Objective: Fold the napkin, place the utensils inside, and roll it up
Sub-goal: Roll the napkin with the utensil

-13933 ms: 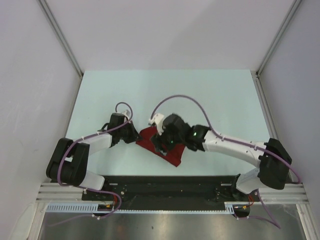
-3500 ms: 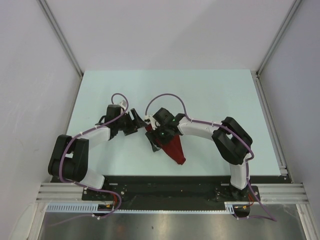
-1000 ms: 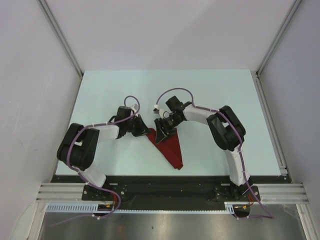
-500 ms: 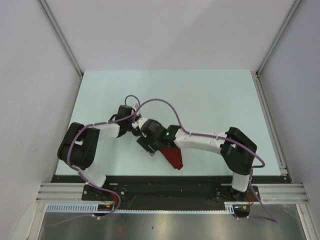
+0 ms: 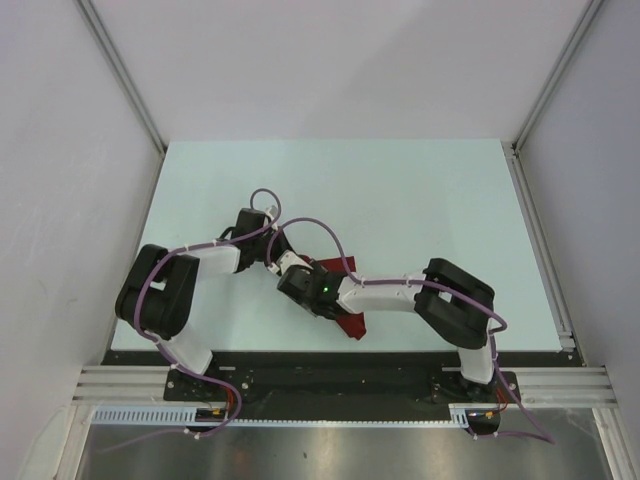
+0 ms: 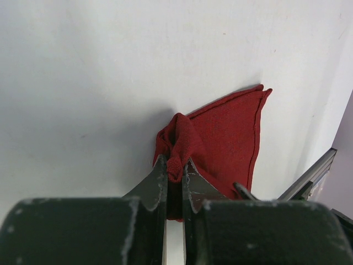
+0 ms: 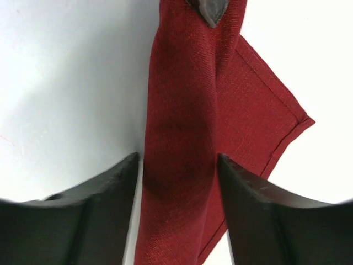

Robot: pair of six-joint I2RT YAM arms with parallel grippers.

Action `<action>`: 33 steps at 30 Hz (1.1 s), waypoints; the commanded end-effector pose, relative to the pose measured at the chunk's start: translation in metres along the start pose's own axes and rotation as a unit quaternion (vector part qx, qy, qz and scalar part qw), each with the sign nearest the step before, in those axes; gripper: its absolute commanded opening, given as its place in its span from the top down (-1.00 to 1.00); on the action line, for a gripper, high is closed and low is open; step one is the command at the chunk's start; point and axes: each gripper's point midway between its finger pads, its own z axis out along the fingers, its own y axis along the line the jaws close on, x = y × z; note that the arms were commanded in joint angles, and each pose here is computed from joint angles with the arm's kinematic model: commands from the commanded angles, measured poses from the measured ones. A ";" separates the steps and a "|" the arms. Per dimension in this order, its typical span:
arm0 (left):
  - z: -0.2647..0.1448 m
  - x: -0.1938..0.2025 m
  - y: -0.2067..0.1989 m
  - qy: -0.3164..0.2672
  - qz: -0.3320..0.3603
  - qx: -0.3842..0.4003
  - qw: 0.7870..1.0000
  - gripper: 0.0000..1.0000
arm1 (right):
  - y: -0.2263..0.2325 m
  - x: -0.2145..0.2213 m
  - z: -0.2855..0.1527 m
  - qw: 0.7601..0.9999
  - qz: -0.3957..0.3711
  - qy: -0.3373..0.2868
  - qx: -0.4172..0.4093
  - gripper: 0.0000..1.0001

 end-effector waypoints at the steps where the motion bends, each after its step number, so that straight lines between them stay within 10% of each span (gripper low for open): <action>1: -0.001 -0.015 -0.017 -0.017 0.012 0.021 1.000 0.78 | -0.006 0.009 0.014 1.000 -0.007 0.012 0.023 -0.15; 9: -0.020 -0.034 -0.007 -0.055 0.002 0.007 0.998 -0.45 | 0.029 0.012 0.002 0.967 0.106 0.031 -0.229 0.28; 25: -0.029 -0.028 -0.021 -0.074 0.052 0.048 0.995 -0.57 | -0.011 -0.006 -0.014 0.784 0.284 0.068 -0.547 0.33; 33: -0.007 -0.018 -0.029 -0.047 0.052 0.059 0.996 -0.54 | -0.016 0.004 -0.002 0.754 0.302 0.092 -0.576 0.30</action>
